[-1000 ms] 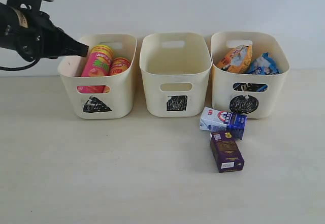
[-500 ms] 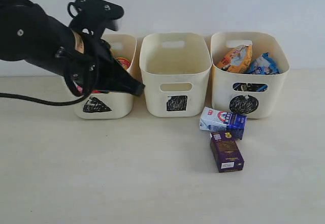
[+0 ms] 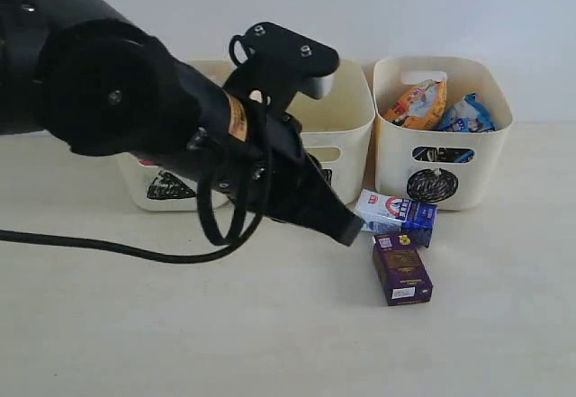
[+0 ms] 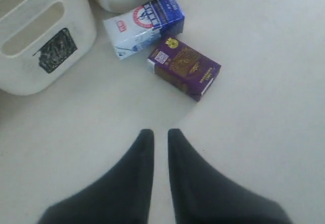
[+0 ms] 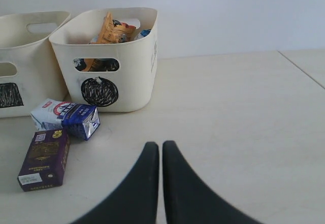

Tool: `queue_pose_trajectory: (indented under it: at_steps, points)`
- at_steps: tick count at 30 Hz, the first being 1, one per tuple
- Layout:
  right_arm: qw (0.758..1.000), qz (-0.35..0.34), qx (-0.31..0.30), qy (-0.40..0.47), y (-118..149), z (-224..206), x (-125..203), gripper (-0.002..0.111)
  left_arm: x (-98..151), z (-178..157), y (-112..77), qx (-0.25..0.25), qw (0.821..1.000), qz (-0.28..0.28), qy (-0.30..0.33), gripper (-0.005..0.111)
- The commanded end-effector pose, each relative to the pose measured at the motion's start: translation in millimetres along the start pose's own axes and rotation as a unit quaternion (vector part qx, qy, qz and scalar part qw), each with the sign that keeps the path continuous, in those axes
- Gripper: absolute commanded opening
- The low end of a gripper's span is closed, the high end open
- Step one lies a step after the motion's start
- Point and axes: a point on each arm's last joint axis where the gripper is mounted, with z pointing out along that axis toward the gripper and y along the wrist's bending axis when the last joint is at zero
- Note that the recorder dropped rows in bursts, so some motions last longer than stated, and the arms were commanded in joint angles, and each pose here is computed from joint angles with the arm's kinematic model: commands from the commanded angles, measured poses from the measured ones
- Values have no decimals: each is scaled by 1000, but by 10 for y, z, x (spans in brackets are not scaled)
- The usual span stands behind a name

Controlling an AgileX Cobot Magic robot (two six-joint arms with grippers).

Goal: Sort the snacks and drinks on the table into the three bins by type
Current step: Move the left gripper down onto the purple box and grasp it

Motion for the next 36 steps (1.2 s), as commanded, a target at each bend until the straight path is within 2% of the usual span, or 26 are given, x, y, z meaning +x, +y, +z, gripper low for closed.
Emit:
queue_pose_trajectory:
  at_steps: [1,6,9,15,18,21,28,36]
  points:
    - [1000,2,-1,-7,1,-1,-2,0,-53,180,-230,22,999,18,23,38]
    - [1000,2,-1,-7,1,-1,-2,0,-125,376,-428,35,998,36,32,90]
    - [1000,2,-1,-7,1,-1,-2,0,-180,495,-486,44,999,15,26,103]
    - [1000,3,-1,-7,1,-1,-2,0,-265,817,-538,50,993,-110,-3,103]
    - [1000,3,-1,-7,1,-1,-2,0,-309,981,-563,53,988,-142,-11,103]
    - [1000,3,-1,-7,1,-1,-2,0,-265,1178,-575,42,987,-152,15,103]
    - [1000,3,-1,-7,1,-1,-2,0,-142,1543,-503,-31,986,-148,68,103]
    - [1000,3,-1,-7,1,-1,-2,0,-118,1810,-507,-44,981,-179,52,102]
